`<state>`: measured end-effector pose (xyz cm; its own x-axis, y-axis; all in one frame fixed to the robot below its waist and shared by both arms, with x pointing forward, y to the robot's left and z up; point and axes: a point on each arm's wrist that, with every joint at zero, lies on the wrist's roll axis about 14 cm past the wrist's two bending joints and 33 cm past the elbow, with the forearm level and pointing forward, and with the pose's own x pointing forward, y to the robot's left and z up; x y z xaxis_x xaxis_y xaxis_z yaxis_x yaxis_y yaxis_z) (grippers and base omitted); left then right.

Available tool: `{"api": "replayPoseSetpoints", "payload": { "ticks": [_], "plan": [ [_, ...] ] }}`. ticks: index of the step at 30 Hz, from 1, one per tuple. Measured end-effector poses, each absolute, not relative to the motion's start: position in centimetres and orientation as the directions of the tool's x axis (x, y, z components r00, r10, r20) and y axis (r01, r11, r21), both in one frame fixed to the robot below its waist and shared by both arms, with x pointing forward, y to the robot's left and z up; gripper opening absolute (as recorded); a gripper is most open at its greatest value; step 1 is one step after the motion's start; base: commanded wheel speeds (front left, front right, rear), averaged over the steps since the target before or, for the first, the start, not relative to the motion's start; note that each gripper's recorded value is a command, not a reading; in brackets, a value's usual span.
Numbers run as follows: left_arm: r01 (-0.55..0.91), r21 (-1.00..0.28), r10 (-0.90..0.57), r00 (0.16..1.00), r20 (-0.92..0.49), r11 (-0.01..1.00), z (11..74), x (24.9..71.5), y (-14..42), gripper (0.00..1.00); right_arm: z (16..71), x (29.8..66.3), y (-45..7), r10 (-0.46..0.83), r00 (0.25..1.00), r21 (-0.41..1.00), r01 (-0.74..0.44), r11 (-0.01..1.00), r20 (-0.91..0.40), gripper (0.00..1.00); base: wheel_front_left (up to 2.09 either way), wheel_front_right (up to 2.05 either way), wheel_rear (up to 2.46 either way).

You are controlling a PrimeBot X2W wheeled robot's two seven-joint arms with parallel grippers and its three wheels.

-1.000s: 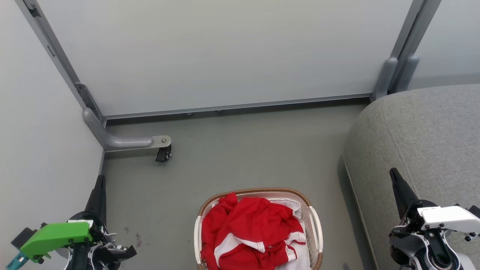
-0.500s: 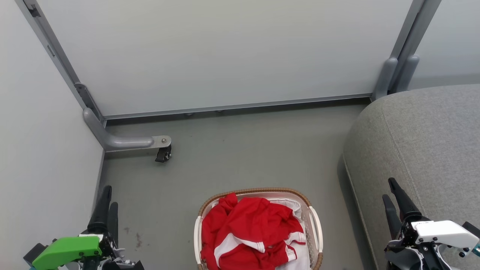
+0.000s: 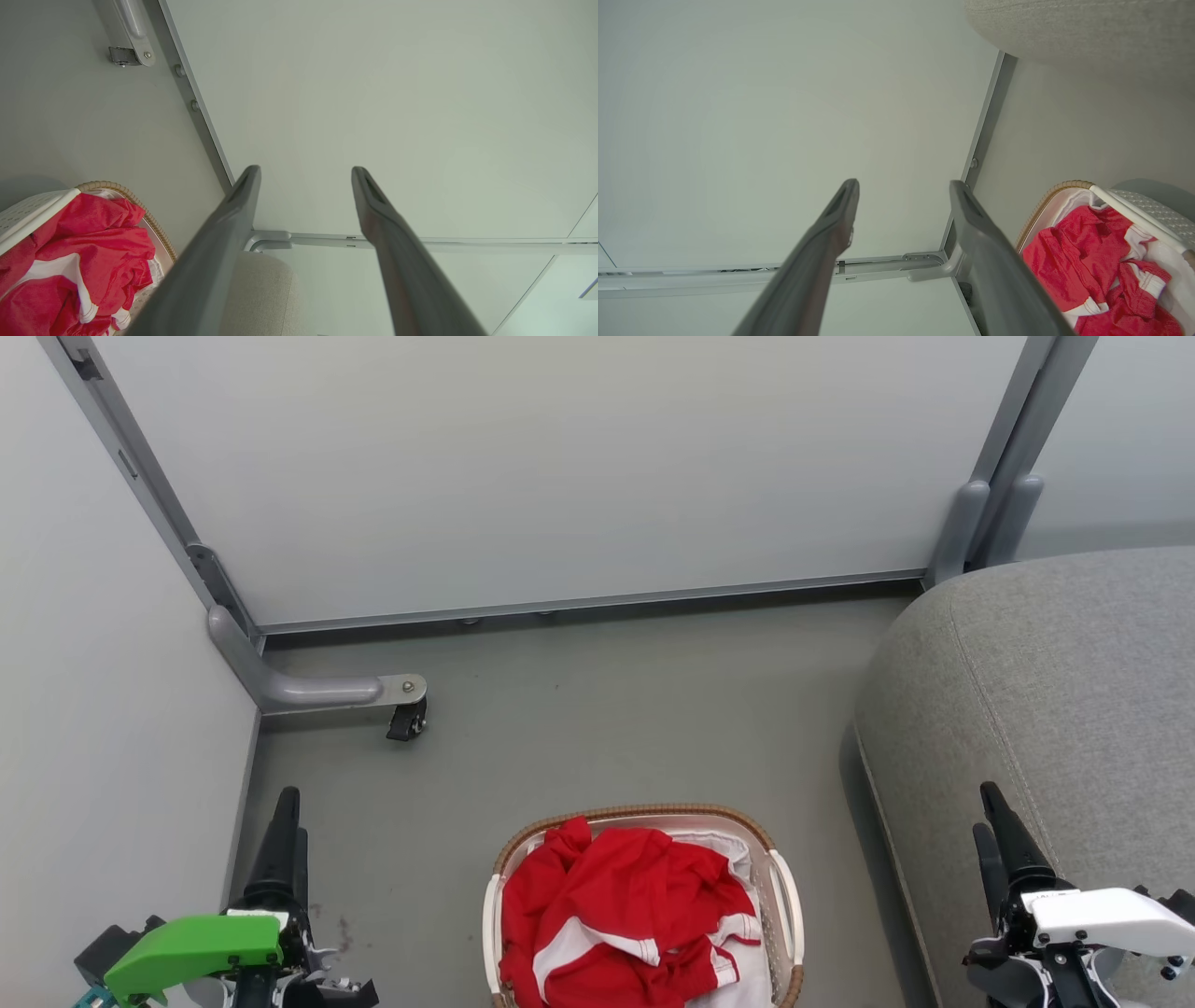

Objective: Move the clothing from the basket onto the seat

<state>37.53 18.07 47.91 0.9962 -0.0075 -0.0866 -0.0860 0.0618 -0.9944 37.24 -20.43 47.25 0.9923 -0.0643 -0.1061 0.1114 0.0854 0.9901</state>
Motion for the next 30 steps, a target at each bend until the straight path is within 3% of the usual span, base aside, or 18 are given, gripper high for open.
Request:
{"api": "replayPoseSetpoints", "payload": {
  "ticks": [17,30],
  "plan": [
    [-0.003,-0.93,-0.03,0.999,-0.015,0.367,50.1,38.0,16.8,1.0,50.9,37.8,-20.3,-0.061,0.998,0.867,0.022,0.498,0.01,1.0,0.0,0.0,0.0],
    [0.039,-0.802,-0.054,0.999,0.008,0.596,50.6,38.0,16.0,1.0,51.2,37.7,-19.8,-0.047,0.998,0.731,0.008,0.683,0.032,1.0,0.0,0.0,0.0]
  ]
}}
